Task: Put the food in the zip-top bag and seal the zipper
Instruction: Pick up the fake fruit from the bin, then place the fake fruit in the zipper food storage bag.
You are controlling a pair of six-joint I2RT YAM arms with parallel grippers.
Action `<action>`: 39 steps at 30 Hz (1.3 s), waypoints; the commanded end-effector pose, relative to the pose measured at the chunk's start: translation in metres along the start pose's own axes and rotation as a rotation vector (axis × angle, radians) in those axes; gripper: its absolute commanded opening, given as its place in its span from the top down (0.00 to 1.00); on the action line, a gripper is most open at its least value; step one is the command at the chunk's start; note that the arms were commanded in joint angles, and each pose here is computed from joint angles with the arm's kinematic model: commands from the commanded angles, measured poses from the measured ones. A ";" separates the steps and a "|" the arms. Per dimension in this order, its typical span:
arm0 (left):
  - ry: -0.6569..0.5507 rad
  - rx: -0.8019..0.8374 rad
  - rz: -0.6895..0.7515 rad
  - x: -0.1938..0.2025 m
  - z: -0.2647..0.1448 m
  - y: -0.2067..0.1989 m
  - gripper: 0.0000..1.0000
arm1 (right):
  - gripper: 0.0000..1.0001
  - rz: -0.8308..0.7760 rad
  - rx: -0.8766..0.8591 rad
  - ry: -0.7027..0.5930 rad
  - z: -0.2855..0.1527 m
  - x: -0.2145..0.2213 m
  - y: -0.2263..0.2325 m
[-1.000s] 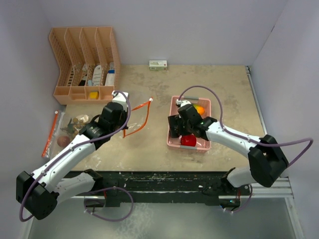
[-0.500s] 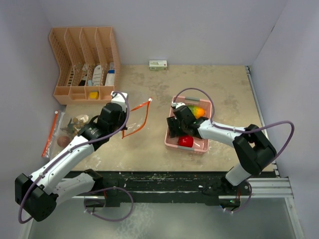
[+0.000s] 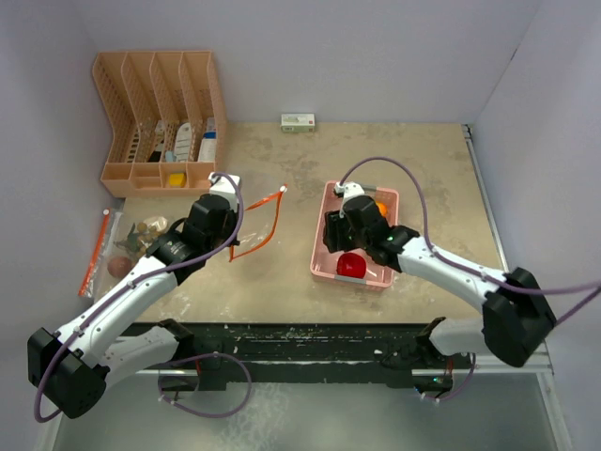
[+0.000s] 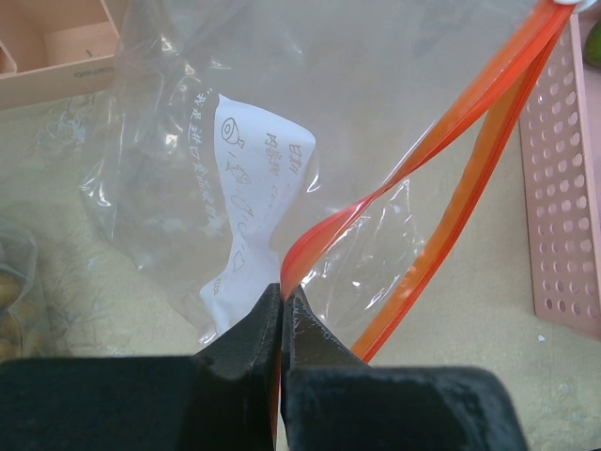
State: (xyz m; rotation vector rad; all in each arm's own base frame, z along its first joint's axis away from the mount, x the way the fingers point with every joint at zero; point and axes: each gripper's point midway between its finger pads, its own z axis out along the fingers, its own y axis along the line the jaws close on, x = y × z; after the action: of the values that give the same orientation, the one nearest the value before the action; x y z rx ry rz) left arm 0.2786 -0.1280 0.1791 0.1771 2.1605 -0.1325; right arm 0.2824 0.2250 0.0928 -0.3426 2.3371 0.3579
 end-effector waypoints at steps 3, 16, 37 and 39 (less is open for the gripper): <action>-0.060 0.016 -0.023 -0.021 -0.005 -0.003 1.00 | 0.66 -0.045 -0.257 -0.247 -0.067 -0.074 0.047; -0.067 0.082 -0.057 -0.029 -0.012 -0.015 1.00 | 0.66 -0.031 -0.746 -0.382 -0.069 -0.104 0.191; -0.089 0.186 -0.111 -0.046 -0.033 -0.032 1.00 | 0.05 -0.019 -0.420 -0.324 -0.009 -0.129 0.170; -0.087 0.179 -0.106 -0.048 -0.032 -0.031 1.00 | 0.04 -0.021 -0.425 -0.322 -0.025 -0.125 0.164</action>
State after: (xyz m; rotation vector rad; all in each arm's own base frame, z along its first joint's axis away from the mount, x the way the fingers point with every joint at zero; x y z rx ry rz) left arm 0.2653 -0.1526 0.2088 0.1806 2.1381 -0.3524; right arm 0.3118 0.4087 0.1885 -0.4732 1.9818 0.8565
